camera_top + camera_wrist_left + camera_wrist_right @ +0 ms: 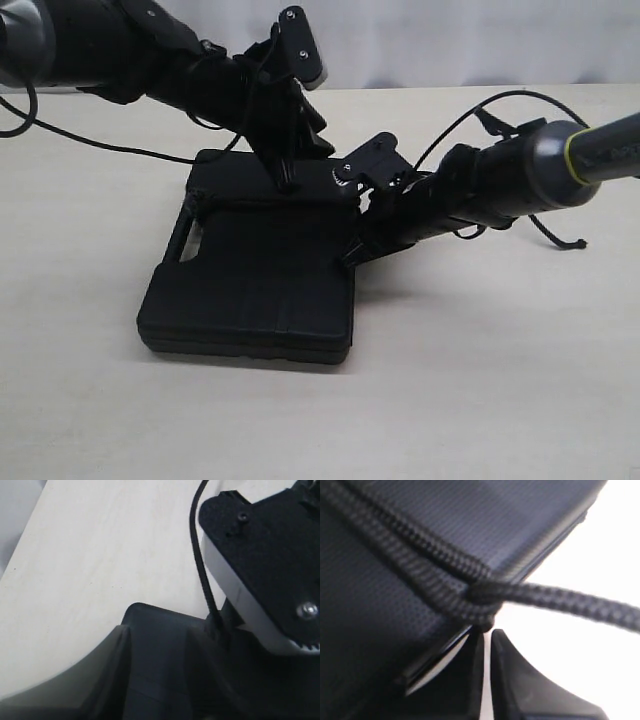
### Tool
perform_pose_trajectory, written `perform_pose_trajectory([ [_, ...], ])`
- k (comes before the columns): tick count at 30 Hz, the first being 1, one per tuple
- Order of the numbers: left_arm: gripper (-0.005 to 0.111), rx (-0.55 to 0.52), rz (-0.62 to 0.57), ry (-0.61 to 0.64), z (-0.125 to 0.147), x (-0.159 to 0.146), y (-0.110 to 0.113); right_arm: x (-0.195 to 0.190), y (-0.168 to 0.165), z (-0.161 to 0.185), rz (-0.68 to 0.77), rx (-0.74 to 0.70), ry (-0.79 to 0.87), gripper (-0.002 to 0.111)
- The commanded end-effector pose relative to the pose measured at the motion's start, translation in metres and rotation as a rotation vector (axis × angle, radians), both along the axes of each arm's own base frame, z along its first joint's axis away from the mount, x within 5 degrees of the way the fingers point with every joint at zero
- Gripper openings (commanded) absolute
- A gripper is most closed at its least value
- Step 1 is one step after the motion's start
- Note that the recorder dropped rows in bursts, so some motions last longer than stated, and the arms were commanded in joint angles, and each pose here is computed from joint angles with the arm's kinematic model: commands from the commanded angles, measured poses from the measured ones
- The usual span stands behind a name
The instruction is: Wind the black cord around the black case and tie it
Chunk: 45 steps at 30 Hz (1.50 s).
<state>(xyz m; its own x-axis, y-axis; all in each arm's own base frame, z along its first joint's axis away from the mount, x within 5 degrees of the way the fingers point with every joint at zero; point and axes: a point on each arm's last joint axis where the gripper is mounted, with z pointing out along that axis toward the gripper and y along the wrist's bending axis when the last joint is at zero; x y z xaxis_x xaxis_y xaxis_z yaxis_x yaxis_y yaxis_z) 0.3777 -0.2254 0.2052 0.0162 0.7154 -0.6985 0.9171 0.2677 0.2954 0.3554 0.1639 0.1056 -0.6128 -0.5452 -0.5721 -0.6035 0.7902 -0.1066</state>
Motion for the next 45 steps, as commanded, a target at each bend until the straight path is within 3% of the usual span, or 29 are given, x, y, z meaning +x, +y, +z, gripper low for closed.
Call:
perform_pose_trajectory([
  [1,0.035,-0.022,0.077,-0.003,0.003,0.004,0.002,-0.001,0.010,0.006,0.048,-0.014,-0.052,0.004],
  [4,0.035,-0.028,0.101,-0.003,0.003,0.005,0.003,-0.010,0.009,0.024,0.158,-0.034,-0.007,0.004],
  [7,0.032,-0.065,0.173,0.006,0.014,0.006,0.006,-0.018,-0.005,0.056,0.130,0.014,0.011,0.004],
  [12,0.001,-0.143,0.158,0.060,0.049,-0.007,0.015,-0.037,-0.029,0.091,0.060,0.045,-0.096,0.004],
  [15,0.000,-0.196,0.177,0.137,0.065,-0.017,0.025,-0.057,-0.040,0.118,0.018,0.078,-0.207,0.004],
  [20,0.000,-0.237,0.324,0.047,0.077,-0.029,0.042,-0.078,-0.048,0.142,0.012,0.103,-0.290,0.004],
  [25,0.000,-0.282,0.457,-0.098,0.104,-0.065,0.071,-0.092,-0.061,0.157,-0.113,0.170,-0.428,0.004],
  [31,0.000,-0.368,0.467,-0.174,0.134,-0.129,0.099,-0.101,-0.071,0.162,-0.195,0.199,-0.513,0.004],
  [37,0.000,-0.491,0.566,-0.242,0.135,-0.194,0.134,-0.112,-0.073,0.176,-0.207,0.268,-0.511,0.004],
  [41,0.000,-0.552,0.572,-0.311,0.133,-0.234,0.153,-0.123,-0.076,0.187,-0.207,0.304,-0.535,0.004],
  [45,0.000,-0.691,0.586,-0.374,0.137,-0.272,0.172,-0.138,-0.082,0.188,-0.204,0.314,-0.550,0.004],
])
